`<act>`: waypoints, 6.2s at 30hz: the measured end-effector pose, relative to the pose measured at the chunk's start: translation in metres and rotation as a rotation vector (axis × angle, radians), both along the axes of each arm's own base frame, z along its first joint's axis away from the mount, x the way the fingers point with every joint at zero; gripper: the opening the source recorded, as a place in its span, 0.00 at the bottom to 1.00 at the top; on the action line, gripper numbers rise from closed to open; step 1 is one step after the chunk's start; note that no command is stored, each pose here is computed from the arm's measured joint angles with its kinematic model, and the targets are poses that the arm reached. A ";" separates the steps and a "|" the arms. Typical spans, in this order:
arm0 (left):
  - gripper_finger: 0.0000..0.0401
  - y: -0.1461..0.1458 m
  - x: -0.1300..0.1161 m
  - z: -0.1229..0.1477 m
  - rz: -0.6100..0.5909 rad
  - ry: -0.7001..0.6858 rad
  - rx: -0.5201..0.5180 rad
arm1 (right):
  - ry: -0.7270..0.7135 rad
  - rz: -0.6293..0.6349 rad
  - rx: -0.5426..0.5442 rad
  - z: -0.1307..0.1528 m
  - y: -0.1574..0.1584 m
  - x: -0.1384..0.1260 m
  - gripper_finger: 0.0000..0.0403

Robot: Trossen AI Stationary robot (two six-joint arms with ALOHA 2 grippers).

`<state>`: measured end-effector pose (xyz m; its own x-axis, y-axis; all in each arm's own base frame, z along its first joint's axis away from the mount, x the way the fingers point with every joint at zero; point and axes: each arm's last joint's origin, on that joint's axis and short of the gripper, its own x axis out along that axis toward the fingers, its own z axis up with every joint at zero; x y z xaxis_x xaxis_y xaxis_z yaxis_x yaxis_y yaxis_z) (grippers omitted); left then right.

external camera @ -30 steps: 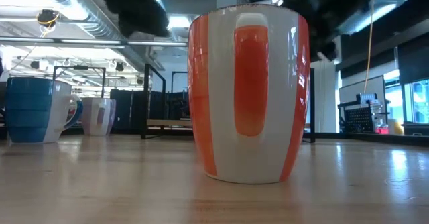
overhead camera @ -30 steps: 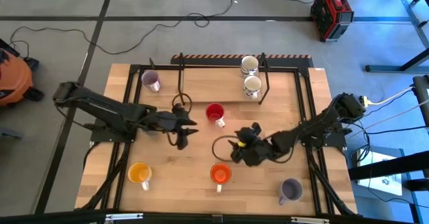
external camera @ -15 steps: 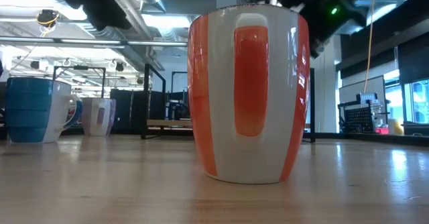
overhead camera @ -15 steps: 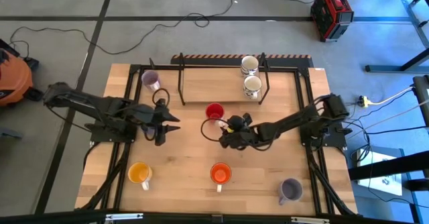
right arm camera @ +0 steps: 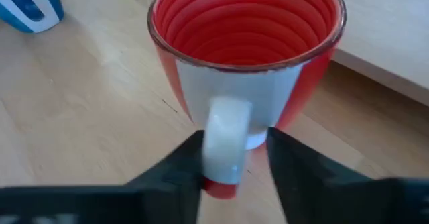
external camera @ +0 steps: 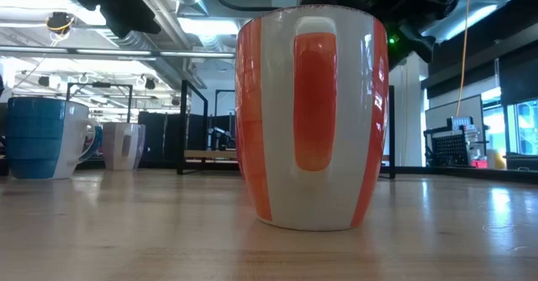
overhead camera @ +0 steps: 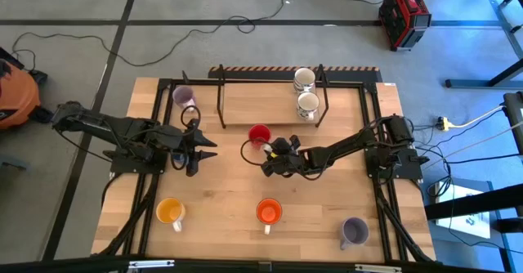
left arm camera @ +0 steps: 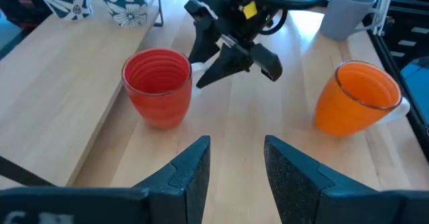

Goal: Place coffee mugs
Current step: Put the red mug on the shelf

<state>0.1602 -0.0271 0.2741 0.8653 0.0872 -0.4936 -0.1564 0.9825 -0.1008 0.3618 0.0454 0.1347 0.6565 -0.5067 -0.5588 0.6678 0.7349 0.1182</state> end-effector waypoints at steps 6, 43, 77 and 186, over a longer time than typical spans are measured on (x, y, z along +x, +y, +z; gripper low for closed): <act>0.34 0.000 0.000 0.000 0.002 0.000 0.003 | 0.015 0.040 0.008 0.000 0.002 0.000 0.08; 0.34 0.000 0.000 0.000 -0.015 -0.001 0.020 | -0.054 -0.509 -0.062 0.113 -0.085 0.044 0.08; 0.34 0.001 0.000 0.001 0.008 -0.010 0.031 | 0.045 -0.616 0.023 0.095 -0.163 0.033 0.08; 0.34 0.001 0.002 0.003 0.032 -0.037 0.039 | 0.318 -0.252 -0.047 0.122 -0.189 0.049 0.35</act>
<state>0.1617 -0.0261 0.2775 0.8793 0.1336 -0.4571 -0.1845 0.9805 -0.0683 0.4104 -0.1438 0.2564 0.3065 -0.6592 -0.6867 0.8255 0.5432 -0.1530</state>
